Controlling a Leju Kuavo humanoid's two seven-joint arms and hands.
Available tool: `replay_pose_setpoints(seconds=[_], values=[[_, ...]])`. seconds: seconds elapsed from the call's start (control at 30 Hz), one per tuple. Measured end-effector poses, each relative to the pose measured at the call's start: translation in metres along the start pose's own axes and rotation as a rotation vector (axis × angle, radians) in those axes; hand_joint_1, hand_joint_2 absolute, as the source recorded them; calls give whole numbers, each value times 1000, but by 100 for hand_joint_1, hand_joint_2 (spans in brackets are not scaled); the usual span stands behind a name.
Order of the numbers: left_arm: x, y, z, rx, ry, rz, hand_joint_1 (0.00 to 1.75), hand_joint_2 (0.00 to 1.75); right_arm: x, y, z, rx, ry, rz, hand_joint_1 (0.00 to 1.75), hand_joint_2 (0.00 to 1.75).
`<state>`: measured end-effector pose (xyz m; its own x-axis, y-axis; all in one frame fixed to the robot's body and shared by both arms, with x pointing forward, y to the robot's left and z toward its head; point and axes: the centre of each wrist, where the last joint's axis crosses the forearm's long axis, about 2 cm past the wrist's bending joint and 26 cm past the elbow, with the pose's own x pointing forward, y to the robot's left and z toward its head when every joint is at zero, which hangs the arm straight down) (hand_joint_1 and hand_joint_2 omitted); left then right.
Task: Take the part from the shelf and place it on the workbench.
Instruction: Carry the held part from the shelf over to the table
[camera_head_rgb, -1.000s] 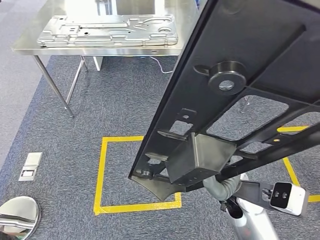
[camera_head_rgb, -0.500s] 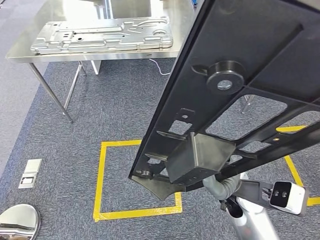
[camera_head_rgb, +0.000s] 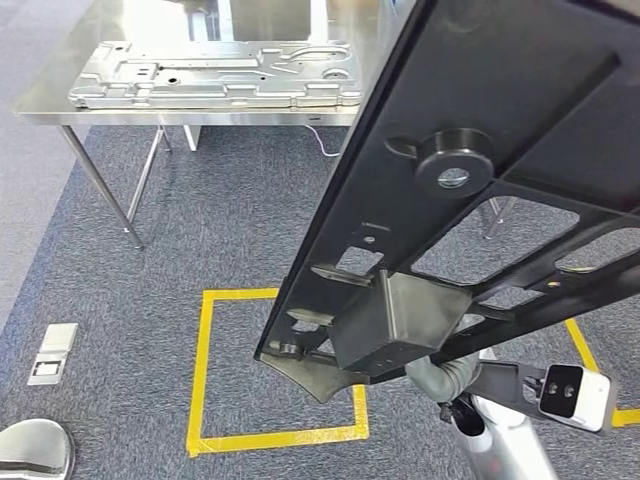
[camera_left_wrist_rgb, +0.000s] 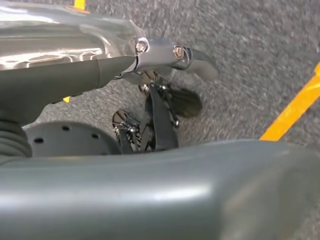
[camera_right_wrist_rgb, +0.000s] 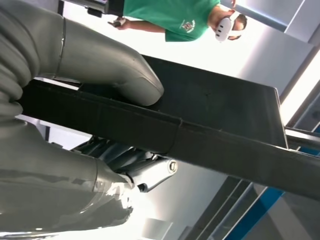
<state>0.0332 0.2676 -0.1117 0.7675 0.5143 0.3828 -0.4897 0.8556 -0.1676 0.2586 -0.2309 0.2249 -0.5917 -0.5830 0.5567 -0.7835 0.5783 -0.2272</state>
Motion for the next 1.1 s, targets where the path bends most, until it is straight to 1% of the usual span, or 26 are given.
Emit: replay_pose_setpoints(seconds=[0.2,0.43,0.73,1.1], values=[[-2,-2,0,2,-4,-3,0,175,3,0,9,6,16,-15,175,175],[3,-4,-1,-2,-18,2,0,175,3,-4,4,20,1,-12,175,175],[1,4,0,13,-19,6,0,175,1,-2,1,13,-9,-16,175,175],[4,5,-1,15,-22,2,0,175,2,-3,2,19,-15,-24,175,175]])
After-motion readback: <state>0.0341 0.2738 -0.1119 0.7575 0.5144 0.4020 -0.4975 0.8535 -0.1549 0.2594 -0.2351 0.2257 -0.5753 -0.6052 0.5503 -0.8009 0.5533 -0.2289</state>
